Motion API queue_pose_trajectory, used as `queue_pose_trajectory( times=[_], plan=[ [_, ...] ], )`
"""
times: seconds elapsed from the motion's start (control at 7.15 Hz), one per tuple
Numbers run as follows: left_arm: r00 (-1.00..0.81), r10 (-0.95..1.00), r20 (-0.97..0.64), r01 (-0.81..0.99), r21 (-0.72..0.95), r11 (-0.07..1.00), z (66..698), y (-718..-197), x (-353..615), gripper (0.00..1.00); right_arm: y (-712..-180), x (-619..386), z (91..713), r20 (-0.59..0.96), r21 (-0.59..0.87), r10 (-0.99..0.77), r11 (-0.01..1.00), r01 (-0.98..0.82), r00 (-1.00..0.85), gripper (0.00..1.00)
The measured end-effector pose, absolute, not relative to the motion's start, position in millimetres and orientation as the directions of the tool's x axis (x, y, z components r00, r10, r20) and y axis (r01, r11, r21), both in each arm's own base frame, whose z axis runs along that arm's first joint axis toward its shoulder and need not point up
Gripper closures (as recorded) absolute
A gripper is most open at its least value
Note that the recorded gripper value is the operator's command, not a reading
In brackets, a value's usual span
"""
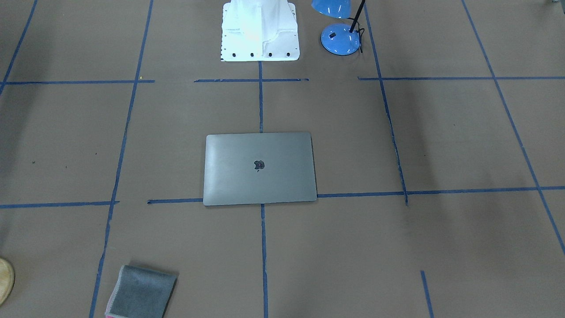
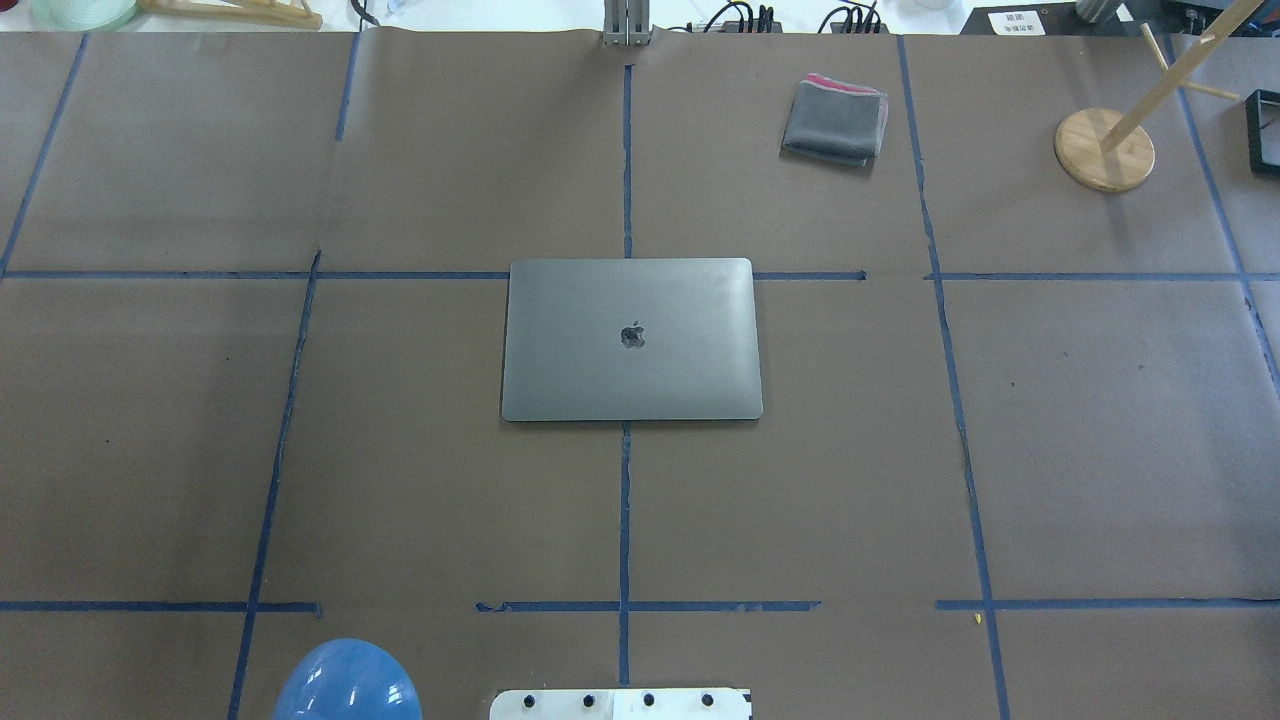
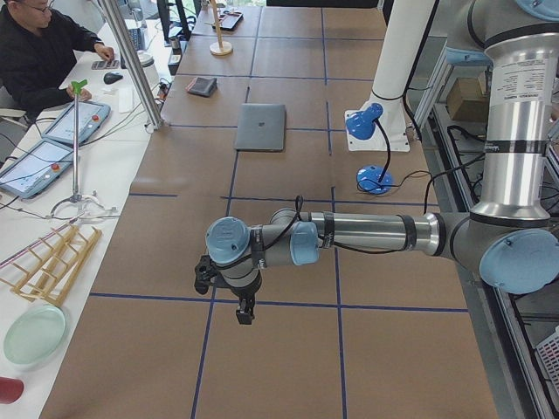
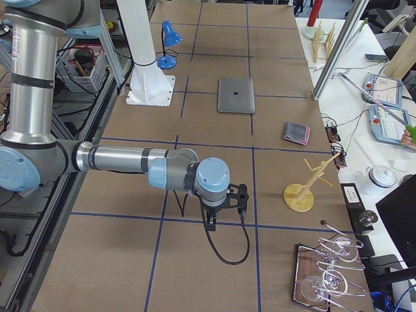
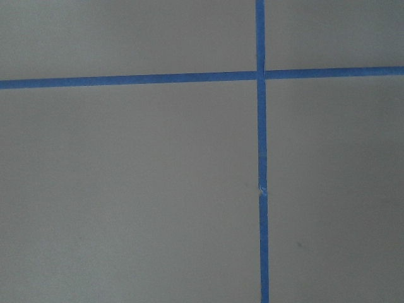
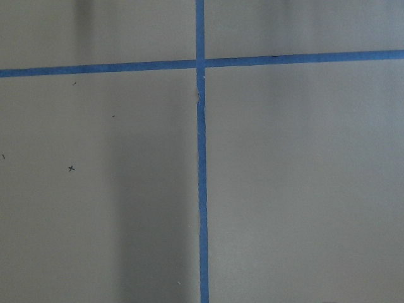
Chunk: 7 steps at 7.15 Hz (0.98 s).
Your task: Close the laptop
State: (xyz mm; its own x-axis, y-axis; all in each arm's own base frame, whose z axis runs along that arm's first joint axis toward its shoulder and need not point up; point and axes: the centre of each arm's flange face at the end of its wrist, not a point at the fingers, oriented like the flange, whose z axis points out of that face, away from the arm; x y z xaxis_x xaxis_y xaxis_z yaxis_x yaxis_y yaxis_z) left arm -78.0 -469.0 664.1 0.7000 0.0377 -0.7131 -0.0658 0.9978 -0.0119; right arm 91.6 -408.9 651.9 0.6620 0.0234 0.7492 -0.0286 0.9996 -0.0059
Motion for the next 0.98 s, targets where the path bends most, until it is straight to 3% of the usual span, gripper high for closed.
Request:
queue_pose_trajectory(
  times=[0.98],
  plan=[
    [0.700, 0.038, -0.713, -0.067, -0.012, 0.998, 665.4, -469.0, -77.8, 0.00, -409.4, 94.0, 649.2, 0.743, 0.004, 0.019, 0.999, -0.032, 0.669, 0.00]
  ],
)
